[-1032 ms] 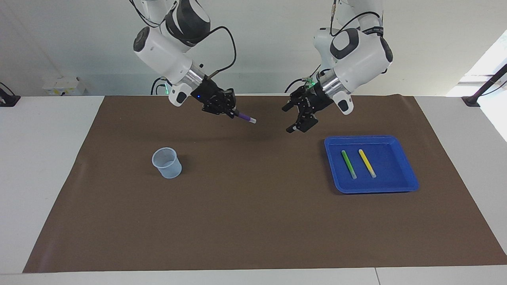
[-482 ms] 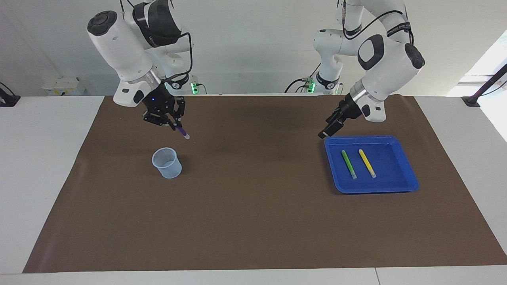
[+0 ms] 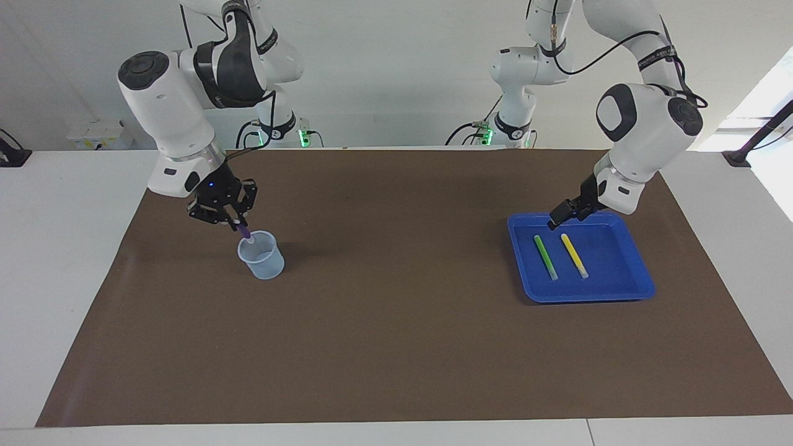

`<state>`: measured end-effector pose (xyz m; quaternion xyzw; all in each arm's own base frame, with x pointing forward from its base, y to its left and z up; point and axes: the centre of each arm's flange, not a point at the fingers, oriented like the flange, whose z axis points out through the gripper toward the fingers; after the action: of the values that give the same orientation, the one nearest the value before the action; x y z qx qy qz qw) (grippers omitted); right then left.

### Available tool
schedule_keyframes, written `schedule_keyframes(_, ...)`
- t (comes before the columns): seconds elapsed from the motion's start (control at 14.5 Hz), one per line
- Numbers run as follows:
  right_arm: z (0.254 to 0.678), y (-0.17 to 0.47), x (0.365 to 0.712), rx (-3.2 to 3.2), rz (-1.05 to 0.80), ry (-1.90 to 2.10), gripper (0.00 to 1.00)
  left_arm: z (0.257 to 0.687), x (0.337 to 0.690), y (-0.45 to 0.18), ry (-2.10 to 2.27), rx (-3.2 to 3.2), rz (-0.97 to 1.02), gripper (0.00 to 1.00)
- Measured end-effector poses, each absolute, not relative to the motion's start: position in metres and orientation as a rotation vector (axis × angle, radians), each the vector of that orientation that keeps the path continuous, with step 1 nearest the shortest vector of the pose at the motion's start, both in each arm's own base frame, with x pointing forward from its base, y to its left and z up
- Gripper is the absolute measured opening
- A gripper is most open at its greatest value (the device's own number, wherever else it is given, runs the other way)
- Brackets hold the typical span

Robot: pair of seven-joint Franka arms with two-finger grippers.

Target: Transfer and insert pens with both arms

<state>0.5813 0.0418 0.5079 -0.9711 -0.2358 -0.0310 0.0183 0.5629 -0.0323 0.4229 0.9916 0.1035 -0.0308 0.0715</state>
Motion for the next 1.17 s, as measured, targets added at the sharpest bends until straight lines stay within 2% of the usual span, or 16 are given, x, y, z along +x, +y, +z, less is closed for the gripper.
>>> schedule_keyframes(0.21, 0.494, 0.044, 0.581, -3.019, -0.111, -0.739, 0.19, 0.385, 0.577, -0.015, 0.118, 3.071, -0.023, 1.00)
schedule_keyframes(0.41, 0.475, 0.044, 0.577, -3.020, -0.101, -0.737, 0.19, 0.360, 0.582, 0.001, 0.015, 3.105, 0.023, 0.96)
schedule_keyframes(0.76, 0.428, 0.043, 0.564, -3.026, -0.087, -0.714, 0.19, 0.333, 0.578, 0.007, -0.031, 3.110, 0.009, 0.84)
schedule_keyframes(0.83, 0.423, 0.043, 0.561, -3.029, -0.073, -0.696, 0.19, 0.330, 0.577, 0.008, -0.030, 3.111, 0.008, 0.84)
schedule_keyframes(1.03, 0.421, 0.045, 0.557, -3.032, -0.067, -0.683, 0.19, 0.319, 0.571, 0.009, -0.025, 3.112, 0.002, 0.76)
schedule_keyframes(1.17, 0.425, 0.046, 0.556, -3.033, -0.078, -0.684, 0.38, 0.314, 0.569, 0.009, -0.025, 3.112, -0.003, 0.74)
